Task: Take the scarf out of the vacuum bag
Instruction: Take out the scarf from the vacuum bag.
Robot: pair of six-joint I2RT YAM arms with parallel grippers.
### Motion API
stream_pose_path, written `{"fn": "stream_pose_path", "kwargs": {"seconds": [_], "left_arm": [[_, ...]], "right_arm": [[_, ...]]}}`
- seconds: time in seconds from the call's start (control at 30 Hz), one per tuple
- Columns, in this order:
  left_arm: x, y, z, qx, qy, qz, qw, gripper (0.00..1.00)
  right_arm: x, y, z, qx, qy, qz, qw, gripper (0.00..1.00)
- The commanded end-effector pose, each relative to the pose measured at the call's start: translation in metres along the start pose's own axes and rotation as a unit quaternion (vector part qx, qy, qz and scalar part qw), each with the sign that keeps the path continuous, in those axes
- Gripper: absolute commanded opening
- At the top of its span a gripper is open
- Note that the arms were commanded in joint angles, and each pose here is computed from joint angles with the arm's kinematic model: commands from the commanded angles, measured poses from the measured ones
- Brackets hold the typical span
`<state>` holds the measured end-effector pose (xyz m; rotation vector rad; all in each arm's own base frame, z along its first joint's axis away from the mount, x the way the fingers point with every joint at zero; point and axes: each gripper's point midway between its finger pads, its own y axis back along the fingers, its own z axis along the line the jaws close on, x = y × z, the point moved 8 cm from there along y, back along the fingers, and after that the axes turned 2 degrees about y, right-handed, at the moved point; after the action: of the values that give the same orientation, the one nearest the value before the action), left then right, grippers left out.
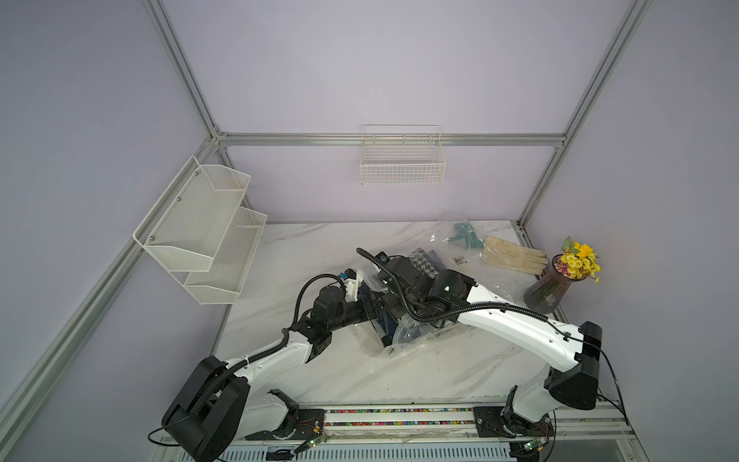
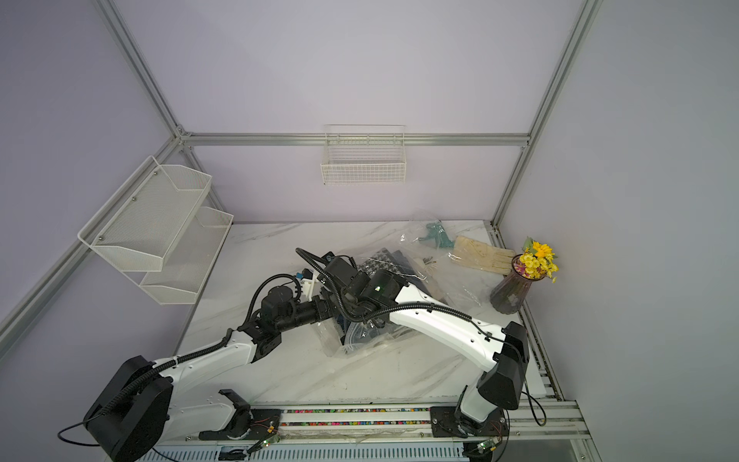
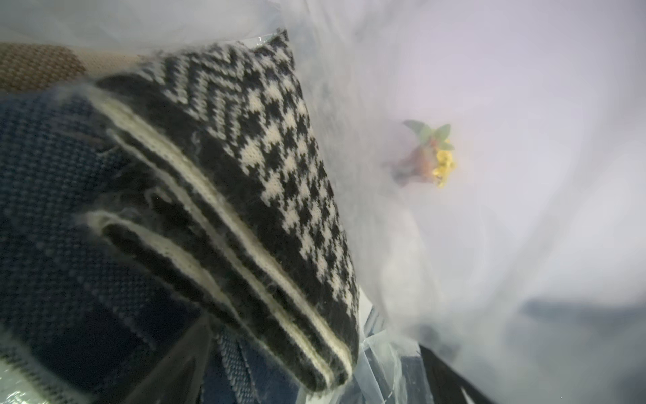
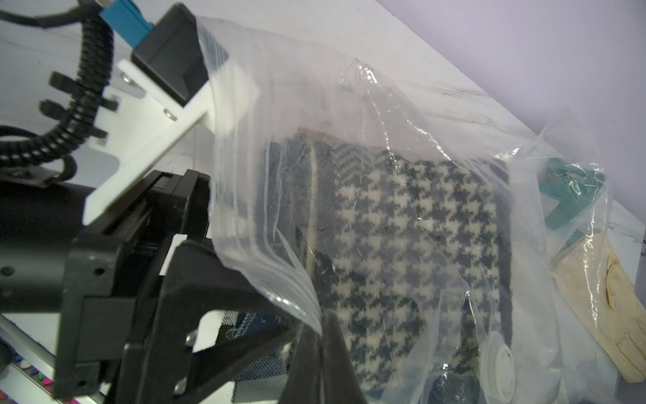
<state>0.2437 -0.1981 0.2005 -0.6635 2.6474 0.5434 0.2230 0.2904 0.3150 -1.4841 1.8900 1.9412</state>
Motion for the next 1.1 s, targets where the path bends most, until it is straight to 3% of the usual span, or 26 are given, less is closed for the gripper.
{"fn": "stream_pose_path", "kwargs": {"seconds": [0.0,0.8,1.07], "left_arm": [[-0.005,-0.004,-0.007,0.009,-0.006,-0.010,1.000,0.94],[-0.018,-0.021,-0.009,0.010,-0.017,-0.025,0.999,0.94],[-0.026,-0.023,-0.006,-0.040,-0.041,-0.037,0.998,0.92]], "right_arm": [[0.002,0.012,-0.012,0.016,-0.012,-0.003,1.000,0.00],[0.006,0.013,-0.013,0.013,-0.013,-0.003,1.000,0.00],[0.006,0.018,-0.015,0.012,-0.016,-0.010,1.000,0.00]]}}
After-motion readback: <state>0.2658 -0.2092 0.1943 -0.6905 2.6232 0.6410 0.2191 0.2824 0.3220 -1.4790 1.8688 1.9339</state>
